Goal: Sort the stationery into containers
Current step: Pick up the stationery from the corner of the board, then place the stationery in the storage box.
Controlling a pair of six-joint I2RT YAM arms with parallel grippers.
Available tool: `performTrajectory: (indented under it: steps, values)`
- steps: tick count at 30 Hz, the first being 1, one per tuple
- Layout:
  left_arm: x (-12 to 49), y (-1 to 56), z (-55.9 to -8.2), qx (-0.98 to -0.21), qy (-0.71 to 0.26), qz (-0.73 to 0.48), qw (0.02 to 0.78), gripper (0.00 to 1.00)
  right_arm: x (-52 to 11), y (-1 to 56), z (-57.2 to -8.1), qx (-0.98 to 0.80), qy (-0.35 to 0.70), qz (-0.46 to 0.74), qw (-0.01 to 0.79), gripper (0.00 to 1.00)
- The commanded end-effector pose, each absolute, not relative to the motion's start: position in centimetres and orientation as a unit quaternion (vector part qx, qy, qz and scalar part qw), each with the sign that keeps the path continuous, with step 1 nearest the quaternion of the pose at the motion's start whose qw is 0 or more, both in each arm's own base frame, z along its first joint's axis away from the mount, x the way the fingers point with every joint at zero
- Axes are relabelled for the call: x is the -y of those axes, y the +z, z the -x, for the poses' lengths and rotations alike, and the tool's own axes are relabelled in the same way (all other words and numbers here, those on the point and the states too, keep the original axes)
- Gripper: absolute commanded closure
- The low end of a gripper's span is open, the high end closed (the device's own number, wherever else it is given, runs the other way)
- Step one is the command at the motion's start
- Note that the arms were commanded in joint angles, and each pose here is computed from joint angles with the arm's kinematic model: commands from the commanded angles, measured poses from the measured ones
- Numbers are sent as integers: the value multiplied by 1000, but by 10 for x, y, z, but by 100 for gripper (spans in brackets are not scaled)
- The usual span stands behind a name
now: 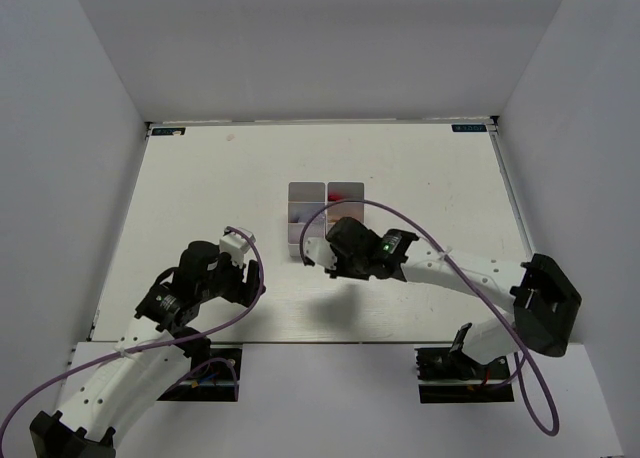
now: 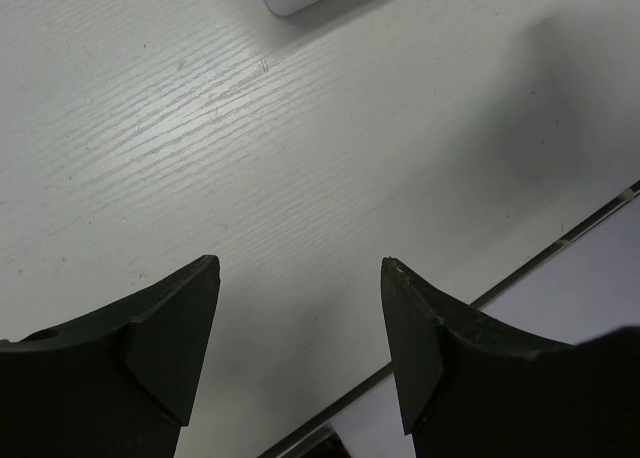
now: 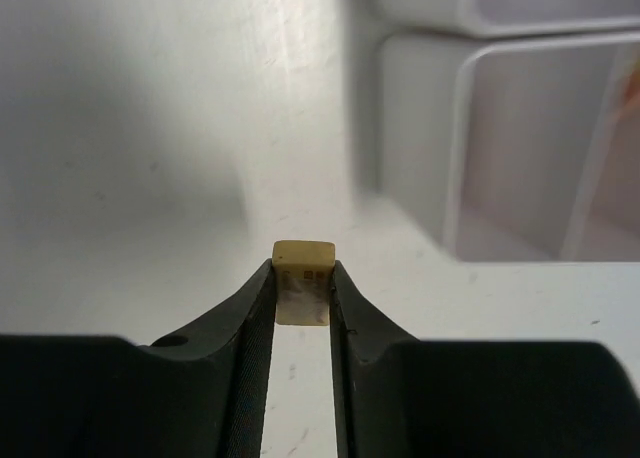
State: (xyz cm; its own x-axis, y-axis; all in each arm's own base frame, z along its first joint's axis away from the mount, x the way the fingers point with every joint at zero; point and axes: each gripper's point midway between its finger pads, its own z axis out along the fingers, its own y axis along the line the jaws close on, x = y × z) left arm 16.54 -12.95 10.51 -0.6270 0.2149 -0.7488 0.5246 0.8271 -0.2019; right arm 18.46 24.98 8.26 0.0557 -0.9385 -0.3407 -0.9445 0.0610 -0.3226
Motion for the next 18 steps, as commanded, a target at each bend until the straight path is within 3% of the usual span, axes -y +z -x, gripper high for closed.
performTrajectory:
  steps: [1, 9, 18]
  values:
    - [129, 114, -169, -873, -205, -210, 391, 24, -271, 118, -212, -666, 8, 683, 299, 100]
    - [130, 114, -168, -873, -207, -212, 389, 24, -288, 141, -256, -670, 8, 649, 360, 100]
    - [130, 114, -169, -872, -207, -212, 389, 24, -294, 136, -279, -689, 19, 628, 362, 100]
